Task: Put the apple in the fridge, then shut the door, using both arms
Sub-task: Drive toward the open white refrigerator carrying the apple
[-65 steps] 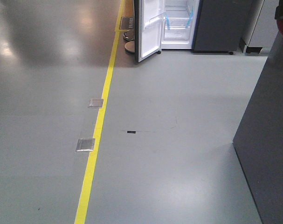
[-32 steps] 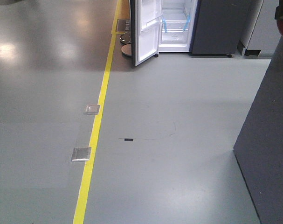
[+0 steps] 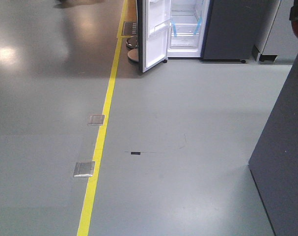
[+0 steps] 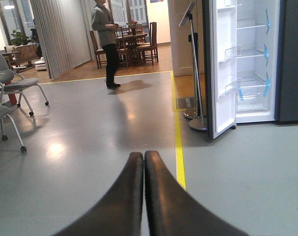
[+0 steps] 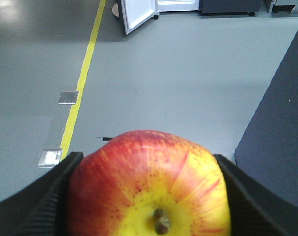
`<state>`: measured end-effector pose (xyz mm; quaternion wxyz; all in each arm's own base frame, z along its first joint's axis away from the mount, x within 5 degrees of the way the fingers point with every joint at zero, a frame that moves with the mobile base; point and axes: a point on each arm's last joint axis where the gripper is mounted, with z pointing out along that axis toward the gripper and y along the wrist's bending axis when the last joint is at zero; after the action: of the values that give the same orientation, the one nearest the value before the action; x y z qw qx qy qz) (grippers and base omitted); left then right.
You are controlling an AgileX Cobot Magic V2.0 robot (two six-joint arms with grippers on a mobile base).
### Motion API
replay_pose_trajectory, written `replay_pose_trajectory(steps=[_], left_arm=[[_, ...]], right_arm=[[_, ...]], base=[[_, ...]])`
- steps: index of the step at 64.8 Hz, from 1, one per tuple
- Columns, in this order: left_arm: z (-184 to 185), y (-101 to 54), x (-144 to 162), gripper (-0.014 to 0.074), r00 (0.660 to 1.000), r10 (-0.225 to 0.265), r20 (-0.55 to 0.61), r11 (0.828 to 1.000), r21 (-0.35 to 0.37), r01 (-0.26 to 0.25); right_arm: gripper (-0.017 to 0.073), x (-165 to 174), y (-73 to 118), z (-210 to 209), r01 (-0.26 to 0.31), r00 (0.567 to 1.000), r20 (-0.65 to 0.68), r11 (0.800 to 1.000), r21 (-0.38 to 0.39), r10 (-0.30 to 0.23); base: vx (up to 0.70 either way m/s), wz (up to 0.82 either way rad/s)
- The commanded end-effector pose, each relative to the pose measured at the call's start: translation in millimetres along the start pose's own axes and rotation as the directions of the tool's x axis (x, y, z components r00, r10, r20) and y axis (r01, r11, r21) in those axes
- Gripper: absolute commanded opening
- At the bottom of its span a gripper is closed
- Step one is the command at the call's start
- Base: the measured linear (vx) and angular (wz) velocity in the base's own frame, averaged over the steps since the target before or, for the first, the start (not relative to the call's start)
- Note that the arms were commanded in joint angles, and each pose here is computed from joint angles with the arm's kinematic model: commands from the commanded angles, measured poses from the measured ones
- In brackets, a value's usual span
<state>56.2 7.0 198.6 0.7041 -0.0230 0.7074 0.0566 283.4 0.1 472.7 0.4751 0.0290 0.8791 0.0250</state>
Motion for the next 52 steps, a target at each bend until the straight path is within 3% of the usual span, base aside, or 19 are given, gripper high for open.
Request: replay_pose_trajectory(steps=[1, 52], left_arm=[[-0.2, -1.9, 2.6, -0.0006, 0.998, -0.018, 0.055, 1.000, 0.020, 0.017], [-0.2, -1.9, 2.6, -0.0006, 0.998, -0.018, 0.055, 1.000, 0.020, 0.017]], right_arm=[[0.0102, -13.3, 0.7, -19.8, 0.002, 0.992, 0.129, 1.000, -0.005, -0.001], [0.0102, -13.3, 0.7, -19.8, 0.002, 0.992, 0.129, 1.000, -0.005, -0.001]], base=[[0.10, 0.01], [0.11, 0.00]])
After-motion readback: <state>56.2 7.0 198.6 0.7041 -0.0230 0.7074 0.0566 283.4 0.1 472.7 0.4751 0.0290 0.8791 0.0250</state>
